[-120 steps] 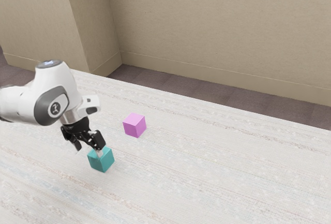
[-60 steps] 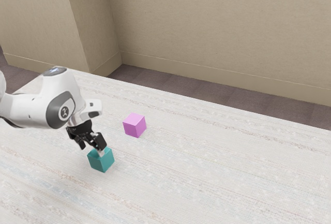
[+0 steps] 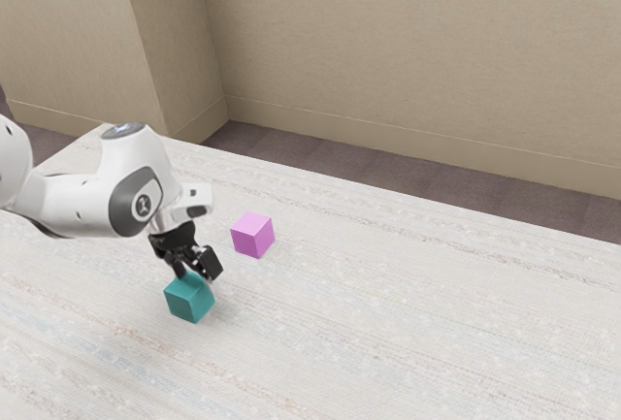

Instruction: Pick up the blue block with one arm, and put the blue block on the pink block with one arm

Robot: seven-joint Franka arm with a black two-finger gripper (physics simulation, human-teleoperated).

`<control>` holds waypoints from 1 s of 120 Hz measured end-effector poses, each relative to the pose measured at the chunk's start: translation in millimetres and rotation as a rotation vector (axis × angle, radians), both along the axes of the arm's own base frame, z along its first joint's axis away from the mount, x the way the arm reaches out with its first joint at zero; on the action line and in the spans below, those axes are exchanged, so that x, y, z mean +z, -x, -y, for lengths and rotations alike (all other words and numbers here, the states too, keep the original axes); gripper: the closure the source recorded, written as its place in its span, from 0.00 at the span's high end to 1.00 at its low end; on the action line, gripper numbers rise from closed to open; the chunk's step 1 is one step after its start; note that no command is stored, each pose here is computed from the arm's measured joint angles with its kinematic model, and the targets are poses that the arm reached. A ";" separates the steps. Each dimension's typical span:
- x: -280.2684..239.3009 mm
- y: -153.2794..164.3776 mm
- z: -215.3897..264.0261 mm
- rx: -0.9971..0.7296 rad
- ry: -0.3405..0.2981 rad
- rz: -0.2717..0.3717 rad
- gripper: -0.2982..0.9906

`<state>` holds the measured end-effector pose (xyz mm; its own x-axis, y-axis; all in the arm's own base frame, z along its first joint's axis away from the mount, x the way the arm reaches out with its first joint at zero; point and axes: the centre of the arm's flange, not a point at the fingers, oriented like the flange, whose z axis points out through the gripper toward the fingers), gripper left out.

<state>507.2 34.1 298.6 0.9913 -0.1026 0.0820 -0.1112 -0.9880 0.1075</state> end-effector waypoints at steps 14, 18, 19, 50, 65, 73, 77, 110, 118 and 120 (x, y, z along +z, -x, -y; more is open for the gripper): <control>3.9 1.1 1.3 -0.012 -0.002 -0.005 0.76; 3.5 1.8 0.9 -0.016 -0.006 -0.010 0.76; 3.5 2.0 0.8 -0.018 -0.008 -0.011 0.76; -3.7 6.1 -7.5 -0.036 -0.067 -0.058 0.76; -13.7 6.9 -4.9 -0.028 -0.069 -0.080 0.76; -18.7 7.3 -5.1 -0.021 -0.069 -0.090 0.76; -20.7 7.5 -5.4 -0.016 -0.068 -0.094 0.76; -35.5 9.3 -12.9 0.028 -0.065 -0.120 0.76; -35.9 9.1 -12.9 0.033 -0.065 -0.120 0.76; -36.1 8.9 -12.9 0.034 -0.065 -0.120 0.76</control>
<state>498.3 47.1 262.5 0.9967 -0.0697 -0.0426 -0.0673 -0.9963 0.0540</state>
